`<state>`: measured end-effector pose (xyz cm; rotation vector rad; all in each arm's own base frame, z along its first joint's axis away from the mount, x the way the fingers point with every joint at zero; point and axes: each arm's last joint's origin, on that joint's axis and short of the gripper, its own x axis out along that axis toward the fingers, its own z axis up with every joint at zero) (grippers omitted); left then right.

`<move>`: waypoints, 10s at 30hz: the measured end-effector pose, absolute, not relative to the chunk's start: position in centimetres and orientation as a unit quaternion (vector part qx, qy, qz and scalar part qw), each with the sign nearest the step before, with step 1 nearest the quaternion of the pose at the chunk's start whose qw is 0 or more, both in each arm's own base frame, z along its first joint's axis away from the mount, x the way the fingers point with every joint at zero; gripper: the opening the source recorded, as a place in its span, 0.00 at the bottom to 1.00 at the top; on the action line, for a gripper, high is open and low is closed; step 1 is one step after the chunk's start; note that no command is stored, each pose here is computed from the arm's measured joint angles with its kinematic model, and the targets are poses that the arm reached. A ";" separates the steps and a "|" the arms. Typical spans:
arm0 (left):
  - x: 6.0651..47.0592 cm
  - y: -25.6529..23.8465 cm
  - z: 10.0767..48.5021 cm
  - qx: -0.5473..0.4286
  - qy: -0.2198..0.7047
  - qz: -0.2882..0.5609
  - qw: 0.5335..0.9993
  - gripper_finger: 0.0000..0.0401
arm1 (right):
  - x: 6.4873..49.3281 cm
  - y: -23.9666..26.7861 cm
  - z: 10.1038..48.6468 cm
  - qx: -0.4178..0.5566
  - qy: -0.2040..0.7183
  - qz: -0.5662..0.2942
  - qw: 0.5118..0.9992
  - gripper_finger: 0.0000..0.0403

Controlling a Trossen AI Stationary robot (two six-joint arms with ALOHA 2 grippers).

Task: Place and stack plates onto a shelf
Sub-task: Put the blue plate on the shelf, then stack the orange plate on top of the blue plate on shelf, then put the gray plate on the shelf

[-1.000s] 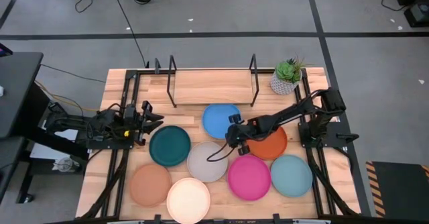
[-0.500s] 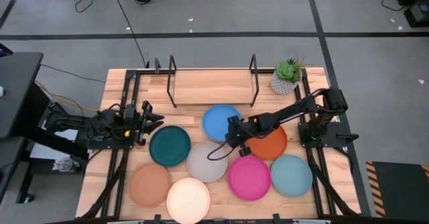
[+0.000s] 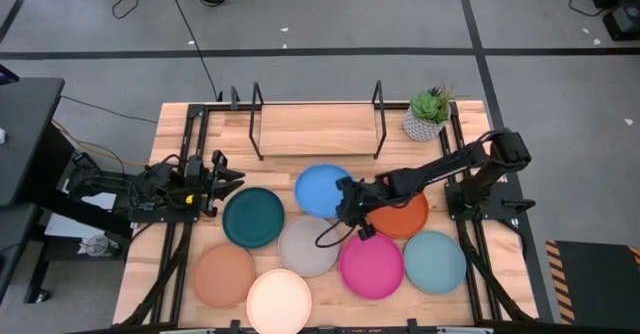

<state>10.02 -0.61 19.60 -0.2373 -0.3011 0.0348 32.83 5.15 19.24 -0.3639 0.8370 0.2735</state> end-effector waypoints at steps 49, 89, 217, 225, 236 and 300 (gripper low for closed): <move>10.0 -0.6 19.6 -0.118 -0.150 0.018 0.981 0.26 | 30.7 -8.9 18.4 -0.167 0.470 -0.106 0.860 0.16; 10.0 -0.6 19.6 -0.118 -0.150 0.017 0.982 0.26 | 30.3 -0.2 19.1 0.082 0.545 -0.082 0.830 0.21; 10.1 -0.6 19.4 -0.118 -0.139 0.018 0.983 0.26 | 33.0 -11.3 25.5 -0.090 0.559 -0.037 0.824 0.08; 10.1 -0.6 19.4 -0.118 -0.137 0.018 0.983 0.26 | 32.8 -11.9 25.5 -0.075 0.559 -0.053 0.824 0.11; 10.1 -0.6 19.3 -0.117 -0.134 0.019 0.984 0.26 | 33.0 -11.1 25.5 -0.067 0.564 -0.072 0.820 0.11; 13.0 -2.4 23.0 -0.136 0.126 -0.004 0.983 0.26 | 28.1 6.8 13.6 -0.213 0.142 -0.152 0.955 0.11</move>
